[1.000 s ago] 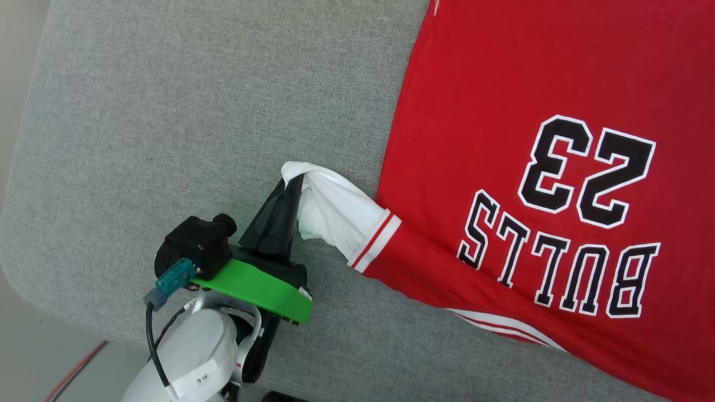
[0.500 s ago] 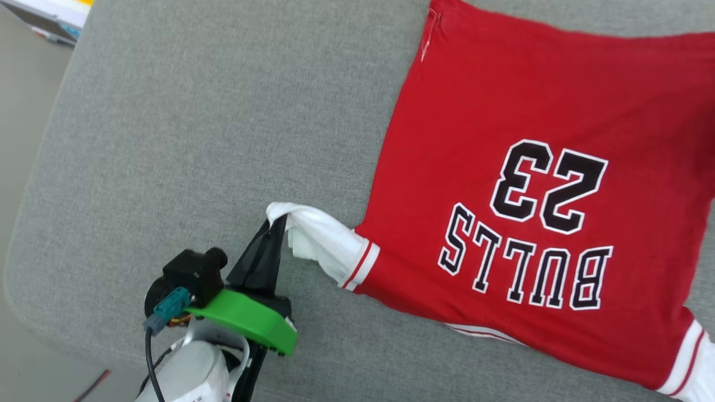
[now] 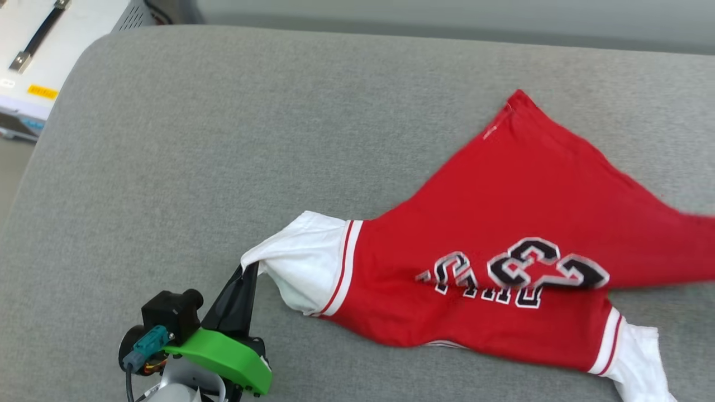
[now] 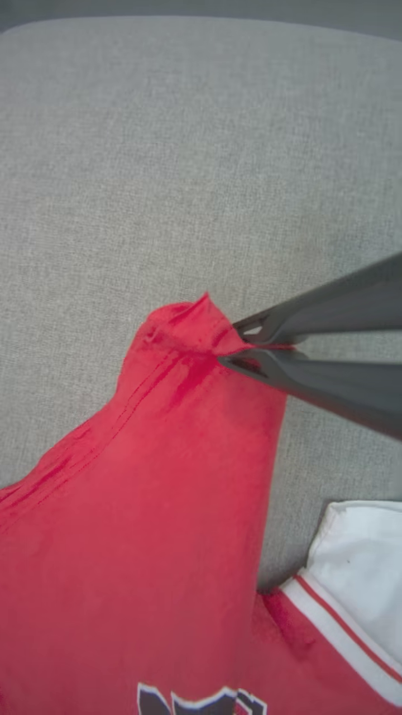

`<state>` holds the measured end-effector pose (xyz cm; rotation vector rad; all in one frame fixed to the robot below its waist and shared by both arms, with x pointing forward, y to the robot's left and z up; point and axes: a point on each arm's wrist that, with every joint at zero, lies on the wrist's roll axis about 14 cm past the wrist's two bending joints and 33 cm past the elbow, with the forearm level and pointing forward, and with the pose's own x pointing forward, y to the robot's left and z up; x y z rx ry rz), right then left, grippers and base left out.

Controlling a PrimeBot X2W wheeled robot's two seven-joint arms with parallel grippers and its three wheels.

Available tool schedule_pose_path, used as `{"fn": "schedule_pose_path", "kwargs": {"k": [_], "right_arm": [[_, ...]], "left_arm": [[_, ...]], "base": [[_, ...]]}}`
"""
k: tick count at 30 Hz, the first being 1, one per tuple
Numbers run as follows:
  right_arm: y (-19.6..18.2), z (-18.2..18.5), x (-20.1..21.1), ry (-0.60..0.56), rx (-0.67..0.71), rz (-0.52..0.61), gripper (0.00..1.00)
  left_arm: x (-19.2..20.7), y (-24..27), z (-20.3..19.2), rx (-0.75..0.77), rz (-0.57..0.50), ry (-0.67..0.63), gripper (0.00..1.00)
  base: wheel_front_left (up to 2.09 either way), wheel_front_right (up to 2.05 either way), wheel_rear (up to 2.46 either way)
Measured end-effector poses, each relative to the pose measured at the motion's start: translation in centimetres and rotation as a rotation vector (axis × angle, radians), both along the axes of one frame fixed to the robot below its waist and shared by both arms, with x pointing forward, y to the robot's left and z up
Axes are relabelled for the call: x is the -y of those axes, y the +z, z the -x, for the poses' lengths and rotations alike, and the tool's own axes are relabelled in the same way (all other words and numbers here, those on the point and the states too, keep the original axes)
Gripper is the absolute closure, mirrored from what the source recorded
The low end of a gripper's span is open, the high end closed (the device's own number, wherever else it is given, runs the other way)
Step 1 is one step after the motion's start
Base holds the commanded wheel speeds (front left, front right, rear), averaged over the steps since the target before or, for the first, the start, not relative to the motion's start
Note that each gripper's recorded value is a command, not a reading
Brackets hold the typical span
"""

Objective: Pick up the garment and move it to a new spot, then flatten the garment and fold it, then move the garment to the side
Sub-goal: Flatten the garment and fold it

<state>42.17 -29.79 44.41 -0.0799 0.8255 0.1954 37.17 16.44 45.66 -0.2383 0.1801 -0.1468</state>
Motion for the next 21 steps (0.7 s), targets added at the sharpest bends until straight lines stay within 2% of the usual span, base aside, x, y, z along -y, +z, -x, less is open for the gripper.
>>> {"fn": "schedule_pose_path", "kwargs": {"k": [5,10,13,16,18,19,21], "right_arm": [[-2.0,6.8,1.4,-0.095,-0.078,-0.036,1.00],[-5.0,13.7,0.0,-0.179,-0.217,-0.121,1.00],[-6.9,16.8,-1.4,-0.232,-0.298,-0.184,1.00],[-8.6,18.6,-2.2,-0.253,-0.360,-0.187,1.00],[-8.3,17.8,-2.3,-0.265,-0.318,-0.199,0.52],[-7.9,17.3,-2.1,-0.265,-0.293,-0.197,0.00],[-6.8,15.8,-1.6,-0.259,-0.230,-0.181,0.00]], "left_arm": [[0.7,0.7,0.1,0.016,-0.005,-0.030,1.00],[1.3,1.4,0.0,0.032,-0.006,-0.047,1.00],[1.3,1.5,0.1,0.033,-0.005,-0.050,1.00],[1.2,1.3,0.2,0.025,-0.006,-0.045,1.00],[1.2,1.2,0.2,0.024,-0.007,-0.045,1.00],[1.2,1.2,0.2,0.024,-0.007,-0.045,1.00],[1.2,1.2,0.2,0.024,-0.007,-0.047,1.00]], "base": [[0.00,0.00,0.00],[0.00,0.00,0.00],[0.00,0.00,0.00],[0.00,0.00,0.00],[0.00,0.00,0.00],[0.00,0.00,0.00],[0.00,0.00,0.00]]}}
